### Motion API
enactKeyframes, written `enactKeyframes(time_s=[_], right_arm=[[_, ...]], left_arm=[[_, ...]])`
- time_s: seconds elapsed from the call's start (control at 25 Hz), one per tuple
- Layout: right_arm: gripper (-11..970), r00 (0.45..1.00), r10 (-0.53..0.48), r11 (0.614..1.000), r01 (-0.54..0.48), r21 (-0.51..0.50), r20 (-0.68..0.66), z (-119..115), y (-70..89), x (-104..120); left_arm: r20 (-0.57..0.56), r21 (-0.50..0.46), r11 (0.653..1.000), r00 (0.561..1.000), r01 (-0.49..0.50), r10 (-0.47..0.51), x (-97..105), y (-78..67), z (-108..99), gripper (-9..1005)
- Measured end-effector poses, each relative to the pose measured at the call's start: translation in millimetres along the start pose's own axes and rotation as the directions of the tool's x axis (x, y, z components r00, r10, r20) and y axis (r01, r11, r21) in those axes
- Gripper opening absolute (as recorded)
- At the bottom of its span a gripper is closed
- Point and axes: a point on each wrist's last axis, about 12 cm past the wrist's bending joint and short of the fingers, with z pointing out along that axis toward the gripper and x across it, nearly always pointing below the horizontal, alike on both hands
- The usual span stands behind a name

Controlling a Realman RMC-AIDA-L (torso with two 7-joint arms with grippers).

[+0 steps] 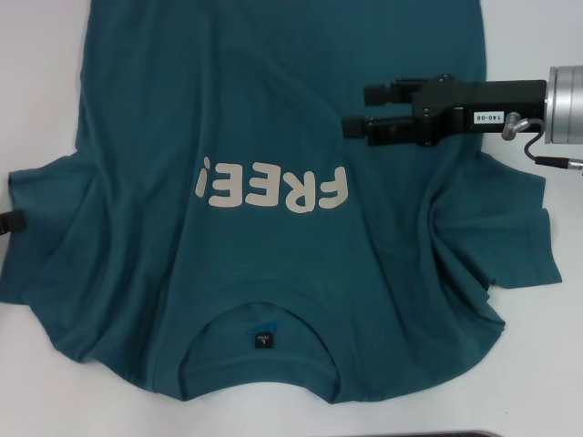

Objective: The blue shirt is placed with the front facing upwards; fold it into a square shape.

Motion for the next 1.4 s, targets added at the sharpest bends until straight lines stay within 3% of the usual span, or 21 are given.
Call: enactKeyframes(time_s=[0.44,1.0,1.4], right_arm=[[852,1.000,0.006,1.000,-0.006,0.002,0.016,0.2,0.5,0.6],[851,1.000,0.009,1.000,-0.009,-0.003,0.018,2.0,1.2,-0.9],[851,1.000,0.008,1.000,-0.008,-0.004,0.018,2.3,1.2,-1.4]], left_arm=[[0.028,-0.071,0.997,1.000,0.001,0.001,-14.3,7.1,-20.8,8],[0.018,-0.111,0.993,0.999,-0.026,0.028,-23.3,10.9,-25.2,17],[-0.002,0.000,1.000,1.000,-0.012,0.012,-28.4,-5.7,-12.9,24]])
